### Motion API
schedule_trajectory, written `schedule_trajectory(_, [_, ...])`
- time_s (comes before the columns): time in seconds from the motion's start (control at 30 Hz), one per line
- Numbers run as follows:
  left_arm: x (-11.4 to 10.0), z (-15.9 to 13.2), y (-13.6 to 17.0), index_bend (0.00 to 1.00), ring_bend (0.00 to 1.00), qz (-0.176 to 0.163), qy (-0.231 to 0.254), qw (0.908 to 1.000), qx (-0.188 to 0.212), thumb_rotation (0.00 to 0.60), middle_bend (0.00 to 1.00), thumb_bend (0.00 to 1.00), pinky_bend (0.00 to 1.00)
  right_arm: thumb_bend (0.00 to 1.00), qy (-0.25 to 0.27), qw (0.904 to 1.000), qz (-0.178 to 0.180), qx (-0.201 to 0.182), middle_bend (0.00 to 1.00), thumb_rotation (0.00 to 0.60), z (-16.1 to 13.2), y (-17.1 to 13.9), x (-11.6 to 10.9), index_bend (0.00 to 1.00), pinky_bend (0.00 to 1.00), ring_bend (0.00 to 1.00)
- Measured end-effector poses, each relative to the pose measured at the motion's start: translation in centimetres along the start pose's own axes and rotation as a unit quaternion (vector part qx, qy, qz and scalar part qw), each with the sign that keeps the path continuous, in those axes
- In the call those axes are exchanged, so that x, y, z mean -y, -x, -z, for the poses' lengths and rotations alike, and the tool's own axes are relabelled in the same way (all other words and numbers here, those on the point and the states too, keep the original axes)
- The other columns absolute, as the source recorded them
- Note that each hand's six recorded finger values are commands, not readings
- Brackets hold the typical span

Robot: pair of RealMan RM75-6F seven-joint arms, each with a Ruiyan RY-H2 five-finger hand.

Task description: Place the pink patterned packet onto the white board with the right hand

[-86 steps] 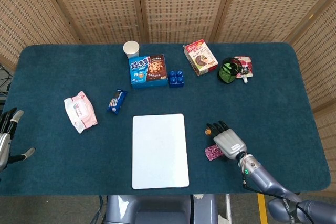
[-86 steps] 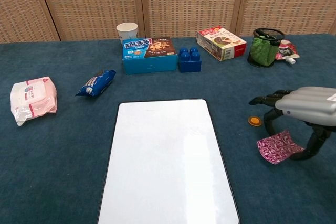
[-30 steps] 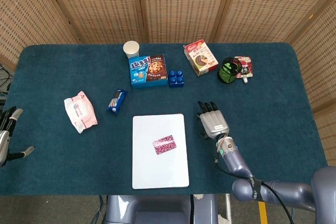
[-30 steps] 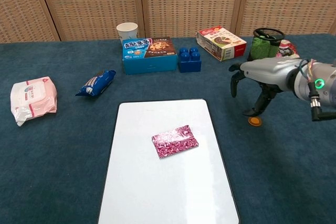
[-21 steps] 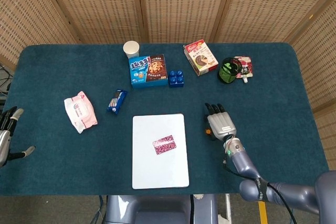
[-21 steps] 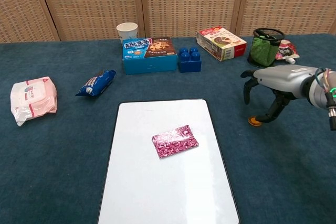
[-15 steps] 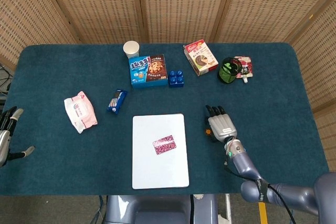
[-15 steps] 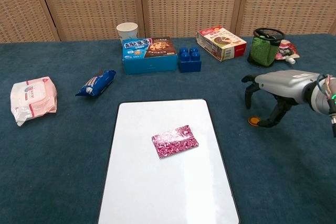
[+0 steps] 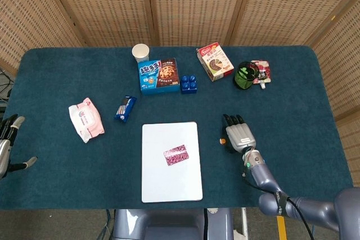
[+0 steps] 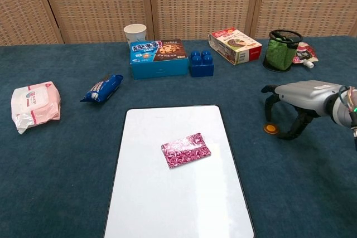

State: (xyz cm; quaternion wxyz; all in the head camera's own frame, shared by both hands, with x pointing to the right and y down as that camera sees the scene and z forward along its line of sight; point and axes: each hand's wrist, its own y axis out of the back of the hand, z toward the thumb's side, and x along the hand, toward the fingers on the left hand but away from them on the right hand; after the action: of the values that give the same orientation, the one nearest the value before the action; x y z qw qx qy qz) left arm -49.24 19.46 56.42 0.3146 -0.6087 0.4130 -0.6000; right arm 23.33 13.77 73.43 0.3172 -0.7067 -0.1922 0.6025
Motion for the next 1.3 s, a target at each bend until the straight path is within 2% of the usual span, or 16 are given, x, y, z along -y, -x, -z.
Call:
schedule_trajectory(0.4, [0.1, 0.1, -0.1, 0.00, 0.00, 0.000, -0.001, 1.0000, -0.002, 0.600, 0.00, 0.00, 0.00, 0.34, 0.002, 1.0000, -0.005, -0.002, 0.00, 0.600, -0.8, 0.6, 0.4, 0.39, 0.00, 0.00])
schedule_trajectory(0.8, [0.1, 0.2, -0.1, 0.00, 0.00, 0.001, 0.001, 1.0000, -0.004, 0.600, 0.00, 0.00, 0.00, 0.36, -0.002, 0.9999, -0.007, 0.010, 0.00, 0.600, -0.1, 0.9, 1.0, 0.57, 0.00, 0.00])
schedule_trajectory(1.13, [0.1, 0.1, -0.1, 0.00, 0.00, 0.002, 0.001, 1.0000, -0.003, 0.600, 0.00, 0.00, 0.00, 0.36, 0.001, 1.0000, -0.002, 0.005, 0.00, 0.600, -0.3, 0.6, 0.5, 0.57, 0.00, 0.00])
schedule_trajectory(1.3, [0.1, 0.0, -0.2, 0.00, 0.00, 0.003, 0.000, 1.0000, -0.002, 0.600, 0.00, 0.00, 0.00, 0.36, 0.015, 0.9997, 0.005, -0.017, 0.00, 0.600, -2.1, 0.5, -0.6, 0.57, 0.00, 0.00])
